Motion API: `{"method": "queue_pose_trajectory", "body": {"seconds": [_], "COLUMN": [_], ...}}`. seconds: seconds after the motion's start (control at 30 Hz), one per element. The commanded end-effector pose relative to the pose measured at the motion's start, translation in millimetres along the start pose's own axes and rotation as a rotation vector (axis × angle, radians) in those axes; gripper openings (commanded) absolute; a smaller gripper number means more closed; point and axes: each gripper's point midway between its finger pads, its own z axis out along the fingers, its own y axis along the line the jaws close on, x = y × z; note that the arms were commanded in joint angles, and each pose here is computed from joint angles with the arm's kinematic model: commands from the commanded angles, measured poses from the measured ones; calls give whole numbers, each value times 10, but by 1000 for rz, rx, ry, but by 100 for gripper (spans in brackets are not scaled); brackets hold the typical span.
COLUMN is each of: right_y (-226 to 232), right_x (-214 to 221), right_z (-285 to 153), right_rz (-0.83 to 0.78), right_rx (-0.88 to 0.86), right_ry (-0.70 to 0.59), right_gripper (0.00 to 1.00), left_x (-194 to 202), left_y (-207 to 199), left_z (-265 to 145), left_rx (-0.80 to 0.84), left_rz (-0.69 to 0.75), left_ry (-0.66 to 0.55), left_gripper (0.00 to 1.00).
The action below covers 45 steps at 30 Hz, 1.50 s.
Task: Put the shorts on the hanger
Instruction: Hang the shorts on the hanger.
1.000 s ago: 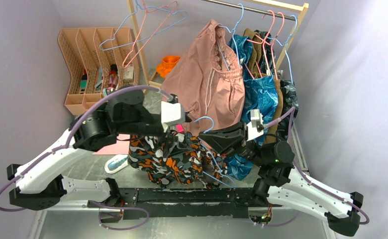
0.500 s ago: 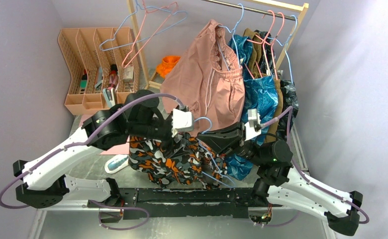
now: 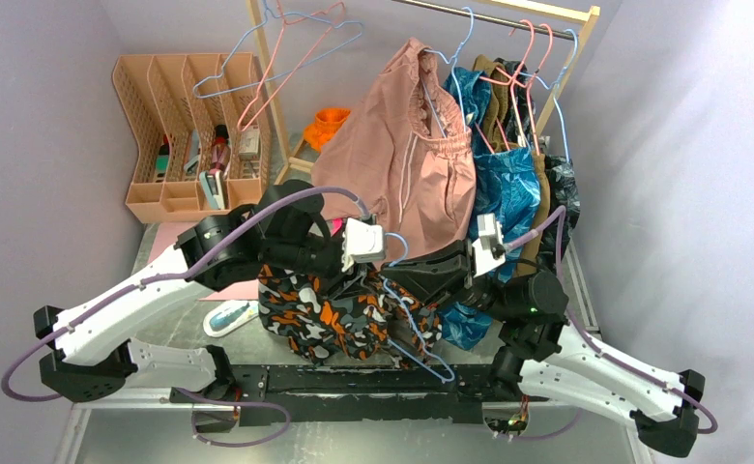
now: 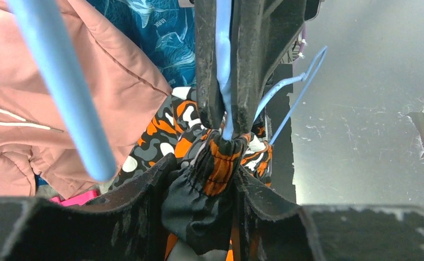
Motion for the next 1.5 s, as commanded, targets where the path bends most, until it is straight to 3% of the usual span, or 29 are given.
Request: {"method": "queue_pose_trajectory", "body": {"seconds": [0.0, 0.07, 0.23, 0.33, 0.43, 0.5, 0.73, 0.9, 1.23, 1.47], "right_y": [142, 133, 15, -108, -263, -402, -866, -1152, -1074, -1084], "right_x": [-181, -178, -256, -354, -499, -522, -191, 173, 533, 557], "right_z": [43, 58, 85, 50, -38, -143, -459, -538, -132, 109], "right_rz": [-25, -30, -53, -70, -88, -84, -12, 22, 72, 41], "right_rx": [-59, -49, 47, 146, 275, 376, 654, 813, 684, 679], "right_ry": [-27, -5, 59, 87, 98, 105, 149, 253, 384, 412], "right_gripper": [0, 0, 47, 59, 86, 92, 97, 100, 98, 93], "left_x": [-88, -105, -109, -76, -94, -92, 37, -61, -284, -282], "left_y": [-71, -28, 261, 425, 538, 597, 769, 760, 749, 807], "left_z": [-41, -60, -316, -591, -976, -1237, -2096, -2479, -2762, -2662], "left_rx": [23, -10, -238, -405, -569, -670, -999, -1078, -1111, -1124], "left_rz": [16, 18, 11, -22, -69, -102, -311, -362, -380, -371], "left_ry": [-65, -83, -121, -165, -265, -336, -574, -684, -782, -742], "left_gripper": [7, 7, 7, 7, 7, 7, 7, 7, 7, 7]}}
